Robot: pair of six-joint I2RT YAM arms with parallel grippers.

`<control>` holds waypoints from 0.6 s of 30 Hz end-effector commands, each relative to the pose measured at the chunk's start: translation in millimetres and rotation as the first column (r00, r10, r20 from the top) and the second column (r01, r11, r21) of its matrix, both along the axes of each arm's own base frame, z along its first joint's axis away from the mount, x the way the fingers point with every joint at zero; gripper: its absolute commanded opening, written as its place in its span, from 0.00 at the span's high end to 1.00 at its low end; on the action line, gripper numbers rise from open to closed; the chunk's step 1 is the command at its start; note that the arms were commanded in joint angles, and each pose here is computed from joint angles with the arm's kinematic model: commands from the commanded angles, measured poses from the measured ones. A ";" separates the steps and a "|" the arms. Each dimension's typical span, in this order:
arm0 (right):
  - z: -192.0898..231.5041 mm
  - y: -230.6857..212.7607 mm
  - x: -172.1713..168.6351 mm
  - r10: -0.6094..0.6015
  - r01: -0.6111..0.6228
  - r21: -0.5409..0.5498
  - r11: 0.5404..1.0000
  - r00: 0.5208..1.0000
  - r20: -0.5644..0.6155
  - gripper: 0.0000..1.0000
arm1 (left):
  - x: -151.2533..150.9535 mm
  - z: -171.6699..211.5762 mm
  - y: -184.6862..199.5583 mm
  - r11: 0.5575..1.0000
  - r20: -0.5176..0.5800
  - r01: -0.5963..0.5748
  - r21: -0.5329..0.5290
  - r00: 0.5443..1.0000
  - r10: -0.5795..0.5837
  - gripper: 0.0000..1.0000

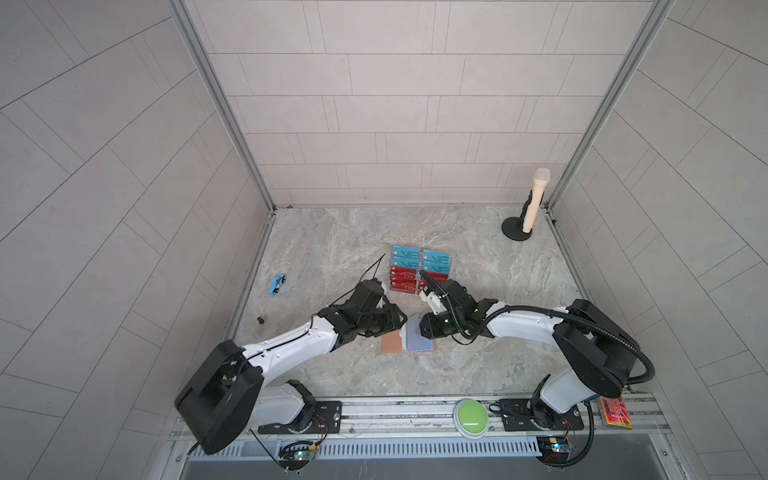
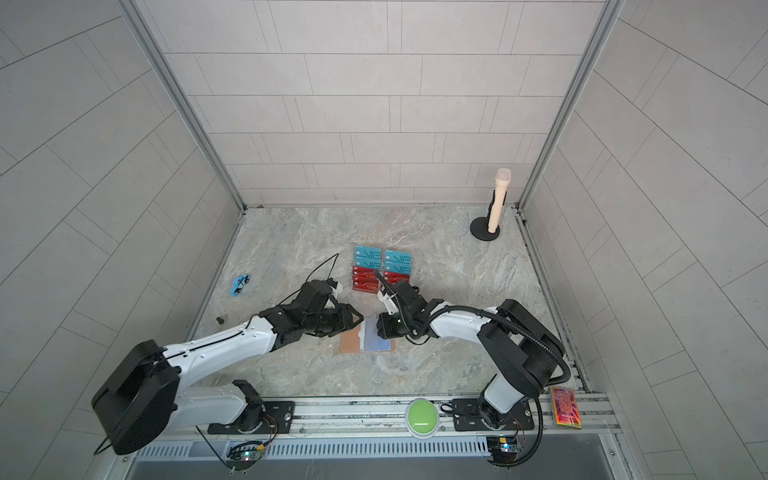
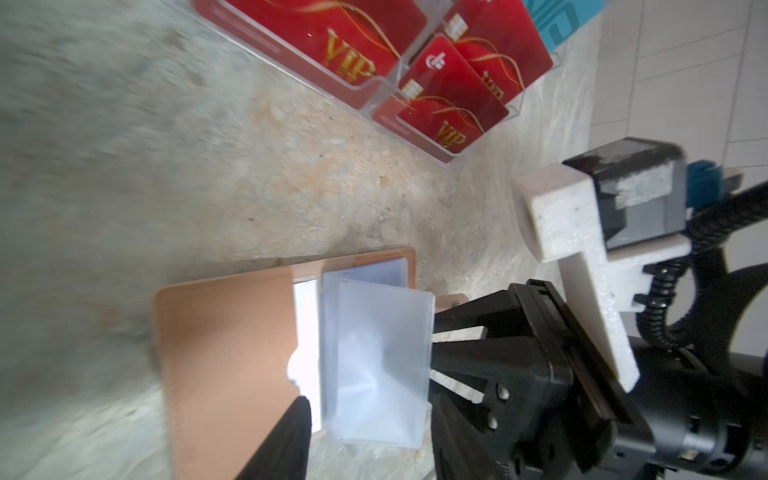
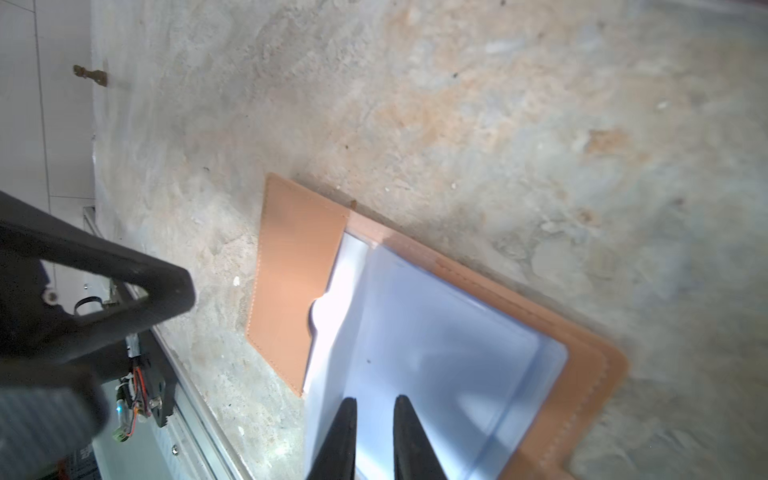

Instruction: Put the credit cards into the card holder

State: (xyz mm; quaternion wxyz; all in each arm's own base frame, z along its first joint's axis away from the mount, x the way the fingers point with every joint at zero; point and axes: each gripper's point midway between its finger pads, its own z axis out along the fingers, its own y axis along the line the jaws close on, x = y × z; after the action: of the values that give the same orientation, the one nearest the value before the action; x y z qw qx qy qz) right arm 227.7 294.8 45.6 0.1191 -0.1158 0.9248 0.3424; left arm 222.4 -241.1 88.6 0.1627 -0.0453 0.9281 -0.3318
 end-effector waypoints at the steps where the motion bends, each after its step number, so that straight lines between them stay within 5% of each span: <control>1: 8.9 18.9 -2.0 0.029 -0.027 0.071 0.997 0.999 -0.018 0.80 | -11.6 -10.2 36.6 0.981 -0.001 -0.002 0.196 1.000 0.002 0.53; 18: -0.9 47.2 0.3 0.059 -0.057 0.040 0.998 0.997 -0.043 0.77 | -17.6 -7.5 30.2 0.995 0.003 0.023 0.097 1.000 -0.023 0.64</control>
State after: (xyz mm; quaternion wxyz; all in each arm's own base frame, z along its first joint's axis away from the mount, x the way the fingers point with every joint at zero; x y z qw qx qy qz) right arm 227.3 334.6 46.0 0.0903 -0.1346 0.9154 0.3684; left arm 209.3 -208.9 88.5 0.1732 -0.0340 0.9432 -0.2814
